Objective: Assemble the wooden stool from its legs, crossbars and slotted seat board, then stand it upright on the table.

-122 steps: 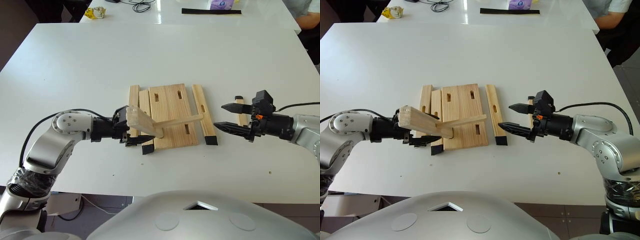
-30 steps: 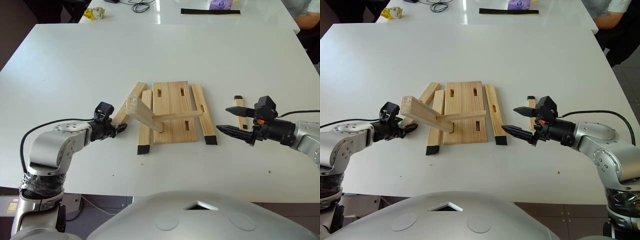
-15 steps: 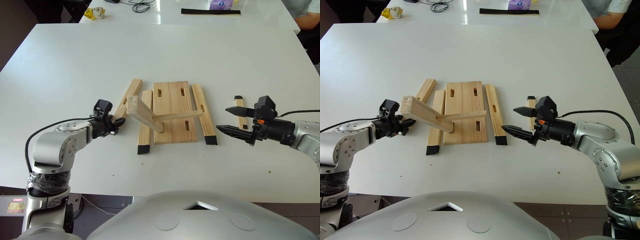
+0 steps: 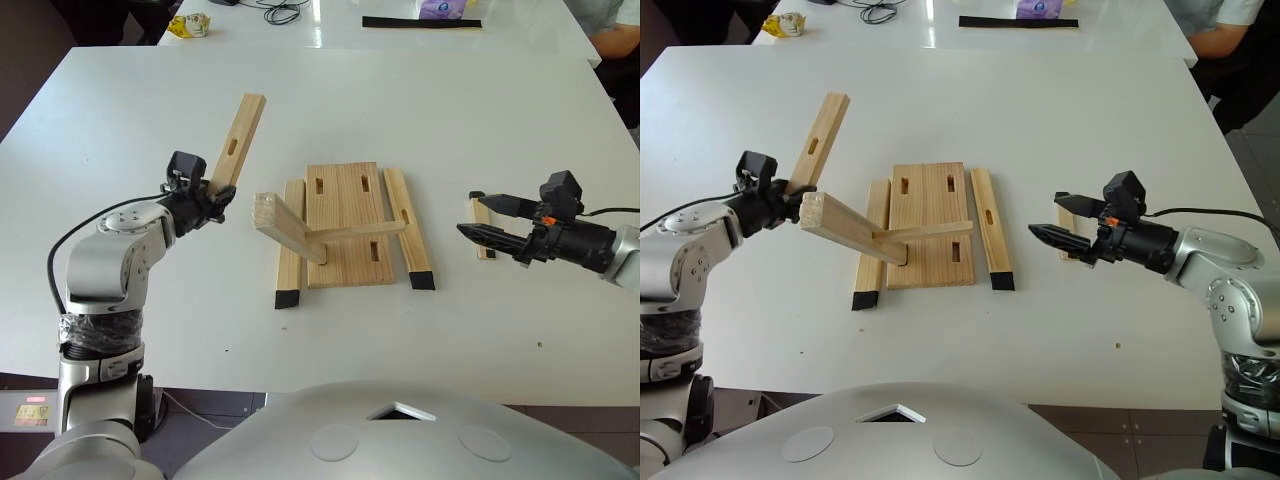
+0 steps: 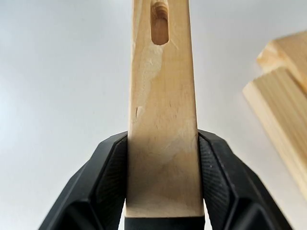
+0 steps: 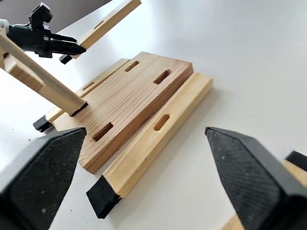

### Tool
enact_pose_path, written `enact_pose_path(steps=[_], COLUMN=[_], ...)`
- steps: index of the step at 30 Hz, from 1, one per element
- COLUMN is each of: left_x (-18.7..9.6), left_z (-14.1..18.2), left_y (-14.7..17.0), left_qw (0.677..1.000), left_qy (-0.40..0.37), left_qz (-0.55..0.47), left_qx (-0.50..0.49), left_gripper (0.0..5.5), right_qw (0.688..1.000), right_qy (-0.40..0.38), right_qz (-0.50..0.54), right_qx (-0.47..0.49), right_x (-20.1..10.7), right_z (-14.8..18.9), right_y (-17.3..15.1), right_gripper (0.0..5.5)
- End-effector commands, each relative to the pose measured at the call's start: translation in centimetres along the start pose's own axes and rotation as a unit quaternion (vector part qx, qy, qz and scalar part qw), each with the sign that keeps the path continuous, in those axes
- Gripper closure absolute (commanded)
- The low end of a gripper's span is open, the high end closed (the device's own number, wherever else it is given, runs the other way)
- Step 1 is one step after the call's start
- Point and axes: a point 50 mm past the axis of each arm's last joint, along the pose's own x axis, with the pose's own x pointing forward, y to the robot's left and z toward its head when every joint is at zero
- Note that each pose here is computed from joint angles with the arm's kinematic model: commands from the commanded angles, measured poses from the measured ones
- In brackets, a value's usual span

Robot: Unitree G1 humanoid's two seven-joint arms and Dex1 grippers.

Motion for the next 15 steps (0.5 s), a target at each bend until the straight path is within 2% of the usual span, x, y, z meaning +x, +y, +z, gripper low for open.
enact_pose_path(steps=[1,6,11,15], left_x=[-0.4,-1.7,-1.3,0.9], left_z=[5.7,11.8,14.9,15.8], left_y=[-0.5,-2.7,-4.9,-6.4], left_qw=[0.99,0.948,0.9,0.859], left_qy=[-0.126,-0.256,-0.314,-0.327], left_qz=[-0.057,-0.17,-0.274,-0.356], left_qx=[0.028,0.077,0.127,0.166], left_gripper=[3.5,3.5,3.5,3.5], right_qw=[0.999,0.996,0.982,0.971], right_qy=[-0.038,-0.09,-0.169,-0.191], right_qz=[-0.024,0.006,0.079,0.129], right_qx=[0.023,-0.007,-0.029,-0.063], right_x=[-0.9,-0.3,0.7,2.5], right_z=[1.9,4.6,8.8,11.4], right_y=[-1.6,-1.4,-0.4,0.6], right_gripper=[0.92,0.92,0.92,0.92])
